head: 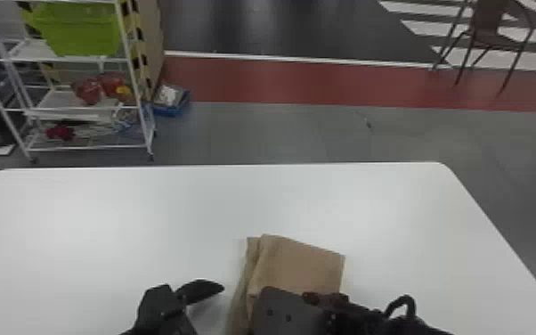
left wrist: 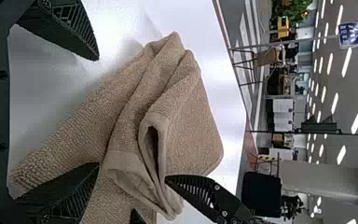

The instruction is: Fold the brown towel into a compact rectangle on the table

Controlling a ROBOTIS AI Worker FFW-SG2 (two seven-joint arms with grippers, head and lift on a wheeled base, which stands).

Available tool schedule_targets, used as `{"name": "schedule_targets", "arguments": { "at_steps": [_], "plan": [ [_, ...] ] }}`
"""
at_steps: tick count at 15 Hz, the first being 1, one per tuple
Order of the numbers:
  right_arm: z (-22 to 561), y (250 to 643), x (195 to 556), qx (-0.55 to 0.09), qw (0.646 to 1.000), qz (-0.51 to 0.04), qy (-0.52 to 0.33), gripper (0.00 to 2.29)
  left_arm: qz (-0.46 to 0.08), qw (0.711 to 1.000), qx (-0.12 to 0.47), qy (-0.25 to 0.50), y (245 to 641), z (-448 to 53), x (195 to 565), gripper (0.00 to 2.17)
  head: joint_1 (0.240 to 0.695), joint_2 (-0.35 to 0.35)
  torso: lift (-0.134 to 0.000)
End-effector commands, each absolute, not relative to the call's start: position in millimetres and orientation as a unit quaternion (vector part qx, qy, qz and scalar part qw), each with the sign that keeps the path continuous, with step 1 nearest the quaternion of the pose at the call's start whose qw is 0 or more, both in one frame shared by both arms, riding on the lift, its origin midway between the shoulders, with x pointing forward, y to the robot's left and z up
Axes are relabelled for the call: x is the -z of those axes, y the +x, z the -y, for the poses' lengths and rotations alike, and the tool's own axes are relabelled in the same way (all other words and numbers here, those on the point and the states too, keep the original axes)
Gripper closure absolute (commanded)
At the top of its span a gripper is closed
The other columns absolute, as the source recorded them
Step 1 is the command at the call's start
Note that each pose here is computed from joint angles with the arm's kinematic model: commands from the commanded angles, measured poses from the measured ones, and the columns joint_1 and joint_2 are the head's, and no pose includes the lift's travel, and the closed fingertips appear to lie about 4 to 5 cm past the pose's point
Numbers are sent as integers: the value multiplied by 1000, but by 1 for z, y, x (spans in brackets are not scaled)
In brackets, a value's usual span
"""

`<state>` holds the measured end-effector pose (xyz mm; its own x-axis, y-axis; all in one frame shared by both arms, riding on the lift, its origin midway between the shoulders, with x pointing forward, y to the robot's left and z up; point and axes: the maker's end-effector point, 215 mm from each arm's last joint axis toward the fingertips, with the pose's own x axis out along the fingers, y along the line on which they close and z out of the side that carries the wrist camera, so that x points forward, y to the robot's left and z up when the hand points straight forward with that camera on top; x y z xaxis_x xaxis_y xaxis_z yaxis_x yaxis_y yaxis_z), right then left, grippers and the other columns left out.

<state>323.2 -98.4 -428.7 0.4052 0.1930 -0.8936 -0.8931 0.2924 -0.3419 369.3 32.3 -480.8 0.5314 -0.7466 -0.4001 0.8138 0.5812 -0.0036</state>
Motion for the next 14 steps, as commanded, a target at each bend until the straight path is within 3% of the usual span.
{"name": "schedule_targets", "arguments": {
  "at_steps": [1,9,10,11,14],
  "plan": [
    [97,323,429,-388,702,-386,-456,643,-182,870,449,92,369,-32,481,76,695,-111,-122],
    [100,328,437,-384,697,-393,-462,650,-181,870,451,90,369,-31,480,76,695,-115,-122],
    [100,328,437,-383,697,-393,-461,687,-181,869,451,91,369,-31,480,76,695,-115,-122],
    [99,330,435,-383,698,-391,-461,944,-182,869,450,90,369,-31,480,76,695,-115,-122],
    [99,331,435,-382,699,-391,-461,947,-182,869,450,90,369,-31,480,76,695,-113,-122]
  ]
}}
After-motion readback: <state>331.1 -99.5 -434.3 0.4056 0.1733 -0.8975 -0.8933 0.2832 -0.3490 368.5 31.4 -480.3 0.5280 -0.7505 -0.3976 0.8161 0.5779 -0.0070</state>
